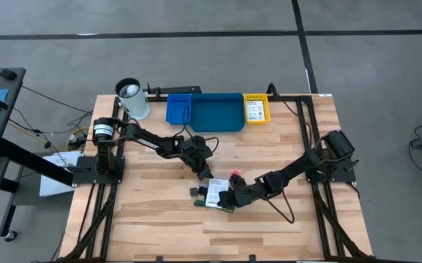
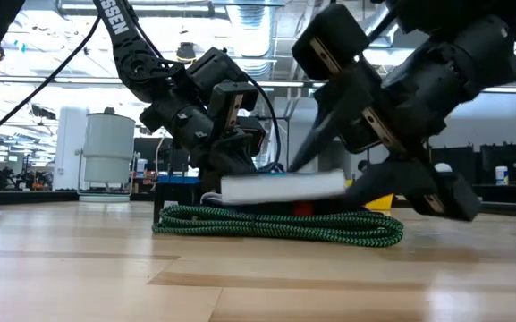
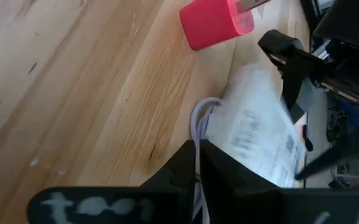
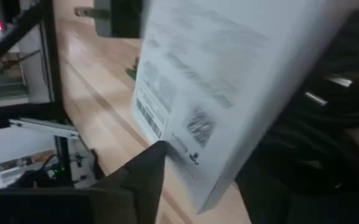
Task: Pick and place items into bin
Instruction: Put the white card reader box into the yellow bin
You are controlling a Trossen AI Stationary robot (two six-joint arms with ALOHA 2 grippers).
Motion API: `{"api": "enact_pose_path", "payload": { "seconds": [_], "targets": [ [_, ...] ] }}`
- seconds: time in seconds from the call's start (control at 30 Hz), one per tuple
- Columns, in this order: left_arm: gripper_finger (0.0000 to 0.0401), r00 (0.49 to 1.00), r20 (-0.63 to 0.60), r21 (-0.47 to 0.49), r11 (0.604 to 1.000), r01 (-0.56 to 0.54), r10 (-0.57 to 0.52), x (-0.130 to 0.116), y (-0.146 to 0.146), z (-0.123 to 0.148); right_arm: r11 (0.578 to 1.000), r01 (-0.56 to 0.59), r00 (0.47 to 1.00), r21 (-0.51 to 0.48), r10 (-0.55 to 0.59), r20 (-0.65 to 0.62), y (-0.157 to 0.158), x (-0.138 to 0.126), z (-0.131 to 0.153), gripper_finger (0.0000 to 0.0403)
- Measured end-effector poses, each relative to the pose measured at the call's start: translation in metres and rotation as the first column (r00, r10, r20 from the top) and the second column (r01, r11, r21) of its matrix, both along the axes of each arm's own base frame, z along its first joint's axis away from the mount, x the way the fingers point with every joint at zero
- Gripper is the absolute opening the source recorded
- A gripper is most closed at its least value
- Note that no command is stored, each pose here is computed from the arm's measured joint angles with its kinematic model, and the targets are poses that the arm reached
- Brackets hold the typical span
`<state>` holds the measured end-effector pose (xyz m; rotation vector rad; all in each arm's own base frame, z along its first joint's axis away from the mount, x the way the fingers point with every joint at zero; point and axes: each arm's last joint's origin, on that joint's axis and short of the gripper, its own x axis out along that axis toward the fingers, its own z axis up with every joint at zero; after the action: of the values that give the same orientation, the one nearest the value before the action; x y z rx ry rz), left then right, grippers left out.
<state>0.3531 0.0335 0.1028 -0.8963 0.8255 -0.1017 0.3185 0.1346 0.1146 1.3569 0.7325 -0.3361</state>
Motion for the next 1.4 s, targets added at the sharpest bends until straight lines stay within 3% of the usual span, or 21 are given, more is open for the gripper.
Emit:
{"api": "enact_pose_path", "payload": {
  "seconds": [0.37,0.83,1.4],
  "targets": [
    [0.0009,1.0,0.001,0.002,1.0,0.0,0.0,0.0,0.0,0.0,1.0,-0.011,0.999,-0.008,0.011,0.046,0.001,0.003,0.003,0.0034],
    [0.0009,1.0,0.002,-0.012,1.0,0.014,-0.014,0.0,-0.001,0.0,0.995,-0.082,0.995,-0.063,0.085,0.054,-0.001,0.001,0.009,0.0034],
    [0.0009,1.0,0.024,-0.004,1.0,-0.005,0.005,-0.005,0.0,0.025,0.961,-0.126,0.975,-0.247,0.166,0.148,-0.032,-0.014,0.075,0.0034]
  ]
}}
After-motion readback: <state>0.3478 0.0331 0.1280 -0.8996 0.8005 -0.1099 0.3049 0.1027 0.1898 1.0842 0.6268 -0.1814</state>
